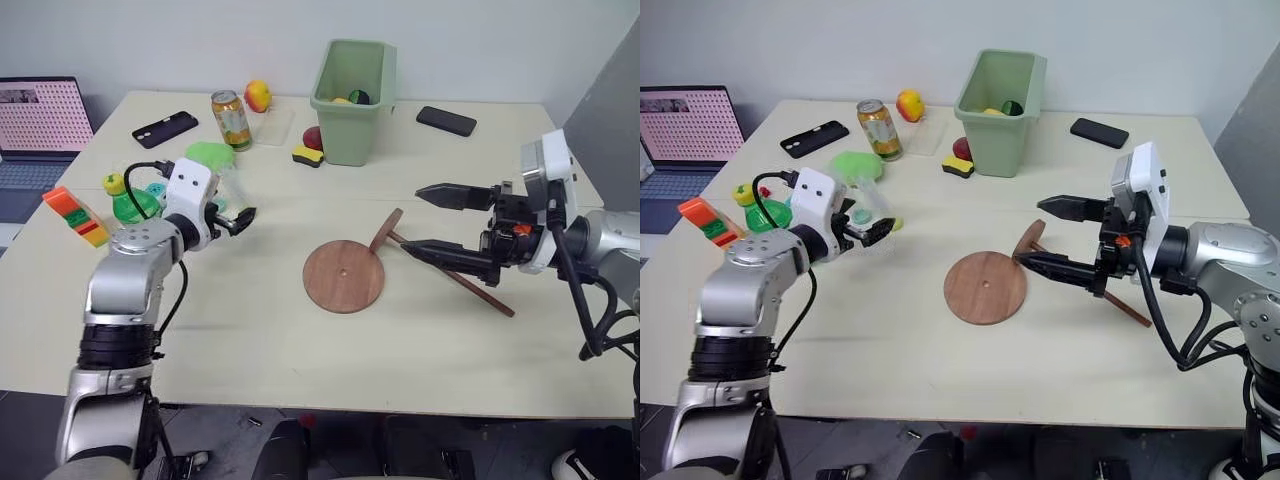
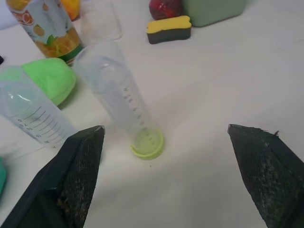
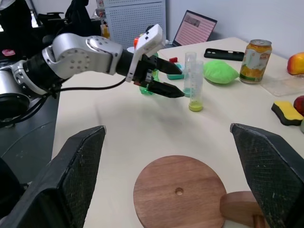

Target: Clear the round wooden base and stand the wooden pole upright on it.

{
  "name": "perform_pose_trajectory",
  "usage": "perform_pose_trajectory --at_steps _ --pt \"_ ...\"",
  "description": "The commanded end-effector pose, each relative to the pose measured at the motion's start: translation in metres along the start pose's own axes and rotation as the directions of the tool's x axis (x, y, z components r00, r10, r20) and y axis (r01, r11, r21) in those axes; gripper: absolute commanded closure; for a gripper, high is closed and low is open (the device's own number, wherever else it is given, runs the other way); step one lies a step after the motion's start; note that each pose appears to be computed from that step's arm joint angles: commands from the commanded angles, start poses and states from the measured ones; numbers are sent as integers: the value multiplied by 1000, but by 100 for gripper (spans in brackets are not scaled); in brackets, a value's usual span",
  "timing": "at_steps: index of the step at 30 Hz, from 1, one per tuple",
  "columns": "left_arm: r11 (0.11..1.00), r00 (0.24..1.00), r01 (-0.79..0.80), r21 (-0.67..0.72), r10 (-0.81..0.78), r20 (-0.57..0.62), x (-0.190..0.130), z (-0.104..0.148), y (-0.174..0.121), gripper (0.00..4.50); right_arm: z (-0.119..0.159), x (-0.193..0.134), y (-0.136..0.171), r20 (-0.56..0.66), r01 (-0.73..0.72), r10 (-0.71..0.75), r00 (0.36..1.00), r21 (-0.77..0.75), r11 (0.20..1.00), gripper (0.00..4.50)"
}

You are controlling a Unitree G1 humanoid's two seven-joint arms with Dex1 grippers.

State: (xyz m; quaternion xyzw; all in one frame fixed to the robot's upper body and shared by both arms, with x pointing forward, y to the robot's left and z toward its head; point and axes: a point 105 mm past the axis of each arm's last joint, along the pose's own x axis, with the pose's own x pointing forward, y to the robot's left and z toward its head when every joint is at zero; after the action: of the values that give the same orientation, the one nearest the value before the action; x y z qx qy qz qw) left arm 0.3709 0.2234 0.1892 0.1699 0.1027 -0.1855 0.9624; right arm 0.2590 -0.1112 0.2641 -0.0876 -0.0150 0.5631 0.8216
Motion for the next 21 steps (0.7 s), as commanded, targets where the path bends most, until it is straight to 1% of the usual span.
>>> perform_pose_trajectory --at_steps 1,2,3,4,5,7,8,9,11,13,15,18,20,21 --pt "972 982 188 144 -184 -41 -40 23 -8 16 4 -6 -1 -20 -5 4 1000 -53 999 7" --pt "946 963 268 182 -260 -66 -51 26 -12 16 1 -8 -2 -36 -4 3 999 -46 999 7" --pt "893 924 380 242 -379 -53 -66 36 -20 16 -4 -10 -6 -63 2 -5 998 -36 999 7" --pt "831 871 474 289 -492 -14 -81 52 -25 16 -14 -11 -12 -127 22 -26 992 -32 999 7" --pt "779 813 555 293 -583 10 -94 63 -29 16 -23 -12 -19 -187 47 -57 981 -53 997 7" --pt "657 701 662 362 -713 10 -110 72 -38 16 -43 -12 -27 -311 63 -81 947 -67 996 7" --pt "605 655 703 374 -755 -9 -113 72 -43 16 -53 -12 -35 -375 86 -117 919 -97 992 7" --pt "571 626 726 383 -780 -23 -115 72 -45 16 -59 -12 -40 -416 101 -142 898 -120 988 7" --pt "513 573 760 398 -819 -39 -113 72 -49 16 -71 -9 -51 -502 136 -175 847 -114 984 7" --pt "441 522 782 441 -850 -75 -104 67 -55 16 -87 -5 -68 -620 230 -215 755 -56 971 7" --pt "395 488 795 460 -867 -98 -97 63 -61 16 -94 -3 -79 -687 273 -243 684 -68 960 7" --pt "361 459 800 479 -883 -102 -90 60 -66 16 -101 -1 -91 -738 288 -273 617 -111 951 7" --pt "348 446 802 485 -889 -100 -86 59 -68 16 -115 -2 -94 -796 310 -245 554 -76 948 7" --pt "345 443 803 486 -891 -100 -85 58 -69 16 -119 -1 -94 -815 317 -231 532 -61 946 7"
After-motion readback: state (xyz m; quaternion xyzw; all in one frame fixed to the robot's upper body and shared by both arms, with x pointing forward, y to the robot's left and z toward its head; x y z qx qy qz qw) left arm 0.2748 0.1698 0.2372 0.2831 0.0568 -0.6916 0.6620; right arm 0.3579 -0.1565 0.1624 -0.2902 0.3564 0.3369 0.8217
